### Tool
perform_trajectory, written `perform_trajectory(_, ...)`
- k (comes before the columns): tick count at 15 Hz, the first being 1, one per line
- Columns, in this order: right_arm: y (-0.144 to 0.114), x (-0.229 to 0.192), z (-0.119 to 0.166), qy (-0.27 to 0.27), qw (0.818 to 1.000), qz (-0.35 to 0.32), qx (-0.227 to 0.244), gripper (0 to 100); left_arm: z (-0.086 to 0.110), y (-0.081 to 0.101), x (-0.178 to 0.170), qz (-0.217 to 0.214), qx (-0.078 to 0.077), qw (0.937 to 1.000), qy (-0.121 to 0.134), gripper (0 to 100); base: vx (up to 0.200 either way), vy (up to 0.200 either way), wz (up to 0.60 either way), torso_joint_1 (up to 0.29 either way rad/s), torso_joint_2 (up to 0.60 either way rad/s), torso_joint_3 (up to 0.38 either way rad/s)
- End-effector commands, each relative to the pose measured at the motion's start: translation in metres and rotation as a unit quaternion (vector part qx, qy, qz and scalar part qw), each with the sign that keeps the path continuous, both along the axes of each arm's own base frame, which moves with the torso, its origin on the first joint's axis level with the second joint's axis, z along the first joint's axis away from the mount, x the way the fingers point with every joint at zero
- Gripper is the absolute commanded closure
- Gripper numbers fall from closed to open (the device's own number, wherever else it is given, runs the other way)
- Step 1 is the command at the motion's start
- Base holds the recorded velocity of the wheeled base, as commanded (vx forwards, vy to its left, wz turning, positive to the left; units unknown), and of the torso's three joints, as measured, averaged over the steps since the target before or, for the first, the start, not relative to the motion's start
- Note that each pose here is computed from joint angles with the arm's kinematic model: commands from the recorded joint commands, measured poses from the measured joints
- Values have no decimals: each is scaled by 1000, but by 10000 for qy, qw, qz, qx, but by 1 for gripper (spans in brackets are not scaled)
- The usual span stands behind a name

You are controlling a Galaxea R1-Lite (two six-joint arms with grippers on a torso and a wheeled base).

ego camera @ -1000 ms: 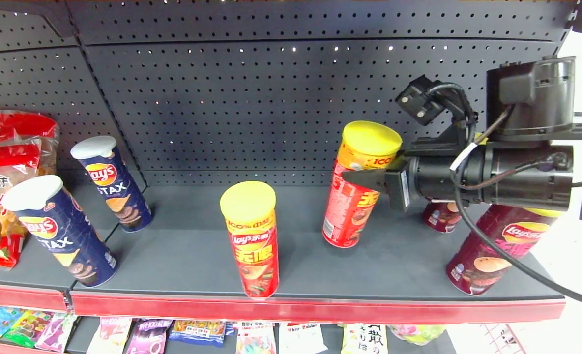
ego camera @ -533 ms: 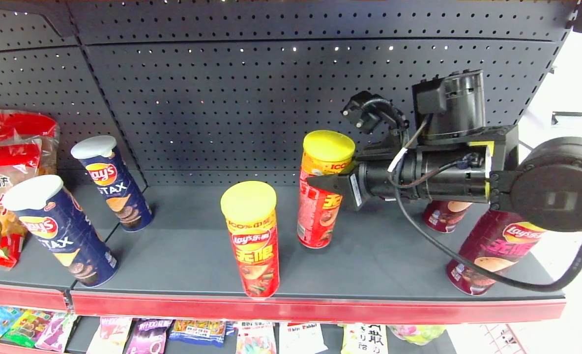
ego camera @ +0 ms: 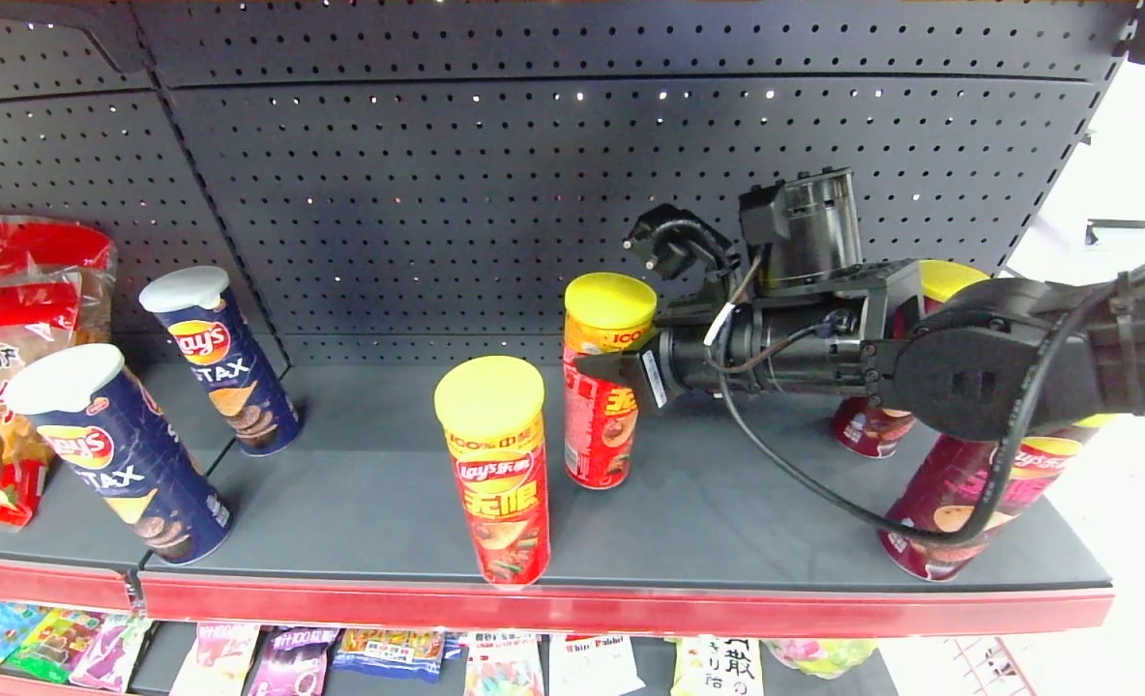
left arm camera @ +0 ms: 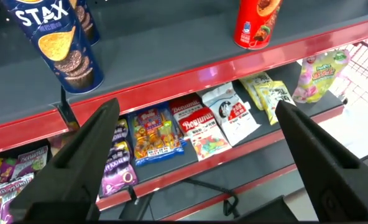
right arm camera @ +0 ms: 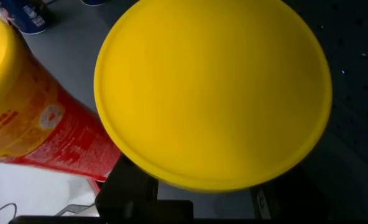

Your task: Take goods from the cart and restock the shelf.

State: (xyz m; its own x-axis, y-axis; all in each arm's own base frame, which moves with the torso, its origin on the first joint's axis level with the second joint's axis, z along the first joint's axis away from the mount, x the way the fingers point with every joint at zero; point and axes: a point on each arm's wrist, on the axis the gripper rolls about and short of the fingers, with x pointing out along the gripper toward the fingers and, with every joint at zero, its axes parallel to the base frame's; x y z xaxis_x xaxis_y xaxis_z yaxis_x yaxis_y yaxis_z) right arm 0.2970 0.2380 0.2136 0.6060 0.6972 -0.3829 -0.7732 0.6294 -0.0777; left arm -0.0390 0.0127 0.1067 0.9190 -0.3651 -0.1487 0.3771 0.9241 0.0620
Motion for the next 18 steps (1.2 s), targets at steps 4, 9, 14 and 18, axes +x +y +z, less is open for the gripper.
perform_trajectory(4,8,9,-12,73,9999,4,-73,100,-1,0,1,1,13,10000,33,0,0,0,0,0,0,0)
perform_trajectory(9,14,18,-11,-16,9999,-116,-64,100,-9,-1,1,1,36,9999,98,0,0,0,0,0,0,0)
perform_trajectory(14,17,21,-16,17,9999,-115,-95,100,-10,-1,1,1,36,9999,98,0,0,0,0,0,0,0)
perform_trajectory(18,16,21,-20,24,9997,-116,-193,0,-10,-1,1,1,36,9999,98,0,0,0,0,0,0,0)
